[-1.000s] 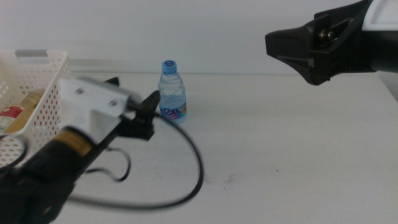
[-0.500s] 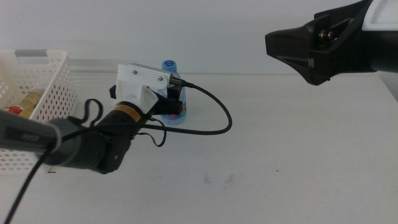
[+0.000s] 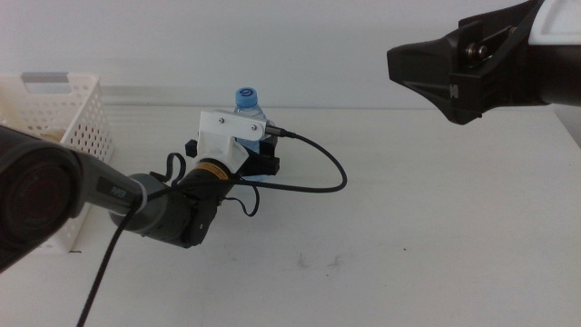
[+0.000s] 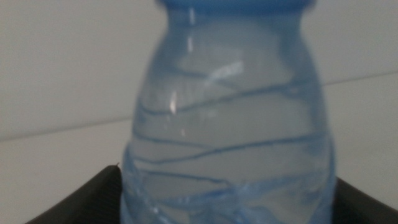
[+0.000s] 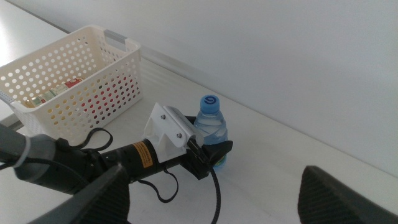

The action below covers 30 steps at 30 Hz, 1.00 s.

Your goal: Use arms to grab the bottles and put them into the dustbin to the left of the table.

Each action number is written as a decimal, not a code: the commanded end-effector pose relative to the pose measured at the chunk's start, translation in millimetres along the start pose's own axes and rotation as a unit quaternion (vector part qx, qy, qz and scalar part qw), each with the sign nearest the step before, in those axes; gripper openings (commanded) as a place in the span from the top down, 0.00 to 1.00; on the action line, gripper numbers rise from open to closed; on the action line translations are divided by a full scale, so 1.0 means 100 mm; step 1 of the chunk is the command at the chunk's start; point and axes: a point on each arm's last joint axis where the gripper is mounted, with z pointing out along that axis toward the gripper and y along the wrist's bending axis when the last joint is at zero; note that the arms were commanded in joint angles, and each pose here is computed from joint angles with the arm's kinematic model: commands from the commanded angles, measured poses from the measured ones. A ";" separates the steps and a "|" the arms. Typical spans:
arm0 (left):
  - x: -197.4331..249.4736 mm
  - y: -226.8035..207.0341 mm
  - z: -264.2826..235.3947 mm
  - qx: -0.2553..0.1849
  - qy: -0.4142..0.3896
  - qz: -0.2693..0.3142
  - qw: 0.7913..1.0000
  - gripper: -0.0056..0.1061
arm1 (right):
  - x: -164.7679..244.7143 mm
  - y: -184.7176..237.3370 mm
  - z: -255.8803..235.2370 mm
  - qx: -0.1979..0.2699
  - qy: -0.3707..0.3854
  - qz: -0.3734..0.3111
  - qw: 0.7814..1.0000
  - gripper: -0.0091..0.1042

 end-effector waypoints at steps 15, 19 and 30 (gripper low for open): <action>0.08 0.07 0.03 -0.030 -0.033 -0.021 0.999 0.66 | 0.00 0.00 -0.01 0.000 -0.004 -0.001 1.000 0.13; -0.32 0.04 -0.35 -0.020 -0.046 -0.018 0.999 0.97 | 0.00 0.00 -0.01 0.000 -0.005 -0.001 1.000 0.13; -1.52 0.00 -1.30 0.006 0.171 -0.009 0.985 0.97 | 0.00 0.00 -0.01 0.000 -0.005 -0.001 1.000 0.13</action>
